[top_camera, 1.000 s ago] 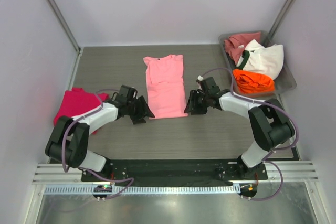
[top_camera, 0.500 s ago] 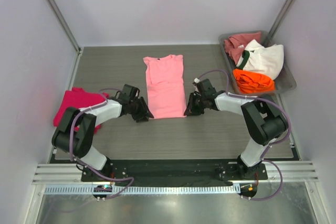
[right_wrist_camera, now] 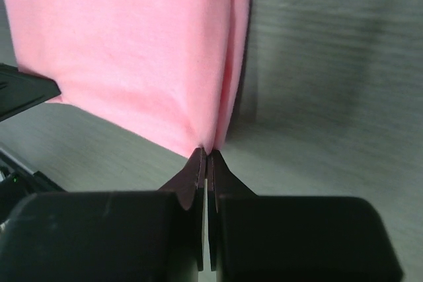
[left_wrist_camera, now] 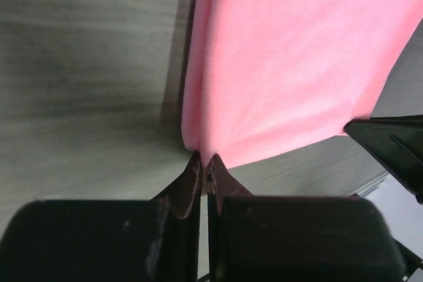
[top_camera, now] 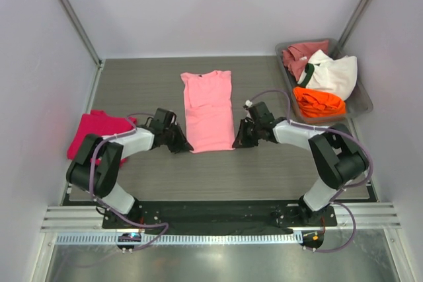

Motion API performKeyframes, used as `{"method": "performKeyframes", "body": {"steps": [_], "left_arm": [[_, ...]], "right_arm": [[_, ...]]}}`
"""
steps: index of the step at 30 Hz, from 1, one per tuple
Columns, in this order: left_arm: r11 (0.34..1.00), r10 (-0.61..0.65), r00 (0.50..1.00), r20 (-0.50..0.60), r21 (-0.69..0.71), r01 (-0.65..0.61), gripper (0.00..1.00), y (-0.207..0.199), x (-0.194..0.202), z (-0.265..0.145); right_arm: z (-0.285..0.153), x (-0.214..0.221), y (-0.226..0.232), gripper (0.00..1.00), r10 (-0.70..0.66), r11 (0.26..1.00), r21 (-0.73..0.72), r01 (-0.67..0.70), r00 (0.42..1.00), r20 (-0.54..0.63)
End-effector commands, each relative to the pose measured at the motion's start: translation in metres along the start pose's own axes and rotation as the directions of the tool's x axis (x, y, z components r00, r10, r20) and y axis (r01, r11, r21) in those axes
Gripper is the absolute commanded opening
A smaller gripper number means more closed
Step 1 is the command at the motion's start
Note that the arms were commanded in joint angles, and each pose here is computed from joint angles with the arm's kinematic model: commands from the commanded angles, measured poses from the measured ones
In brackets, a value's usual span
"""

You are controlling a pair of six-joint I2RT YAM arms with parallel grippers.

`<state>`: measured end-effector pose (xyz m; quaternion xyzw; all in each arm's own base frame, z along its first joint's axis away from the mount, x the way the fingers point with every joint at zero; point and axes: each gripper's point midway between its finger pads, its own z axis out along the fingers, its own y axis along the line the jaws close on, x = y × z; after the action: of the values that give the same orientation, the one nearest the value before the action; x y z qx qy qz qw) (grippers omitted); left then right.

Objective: Fold and stack the t-shirts

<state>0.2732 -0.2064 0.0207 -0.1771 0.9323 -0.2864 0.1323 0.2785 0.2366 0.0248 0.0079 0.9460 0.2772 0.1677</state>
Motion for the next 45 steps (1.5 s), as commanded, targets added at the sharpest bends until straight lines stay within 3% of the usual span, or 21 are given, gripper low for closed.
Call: {"method": "performKeyframes", "body": {"steps": [1,10,16,24,27,45], "left_arm": [[0.999,0.032,0.999,-0.008,0.035,-0.032,0.00,-0.012,0.016,-0.018],[0.982,0.103,0.994,-0.048,0.167,-0.093,0.00,-0.049,0.086,-0.087],[0.977,0.102,0.995,-0.018,0.188,-0.097,0.00,-0.051,0.096,-0.131],[0.971,0.062,0.998,0.022,0.232,-0.066,0.00,-0.070,0.049,-0.145],[0.977,0.040,0.998,0.040,0.209,-0.047,0.00,-0.068,0.025,-0.142],[0.979,-0.026,0.996,0.091,0.203,0.007,0.00,-0.085,-0.098,-0.119]], "right_arm": [[-0.026,-0.002,0.023,0.01,-0.037,0.998,-0.052,0.039,0.998,0.054],[-0.082,0.041,0.050,0.01,-0.087,0.987,-0.129,0.094,0.995,0.057],[-0.128,0.032,0.068,0.01,-0.113,0.980,-0.144,0.136,0.981,0.156],[-0.135,-0.033,0.089,0.01,-0.188,0.978,-0.046,0.205,0.951,0.245],[-0.116,-0.055,0.084,0.01,-0.184,0.982,-0.009,0.191,0.956,0.230],[-0.060,-0.167,0.086,0.01,-0.135,0.987,-0.046,0.151,0.959,0.250]]}}
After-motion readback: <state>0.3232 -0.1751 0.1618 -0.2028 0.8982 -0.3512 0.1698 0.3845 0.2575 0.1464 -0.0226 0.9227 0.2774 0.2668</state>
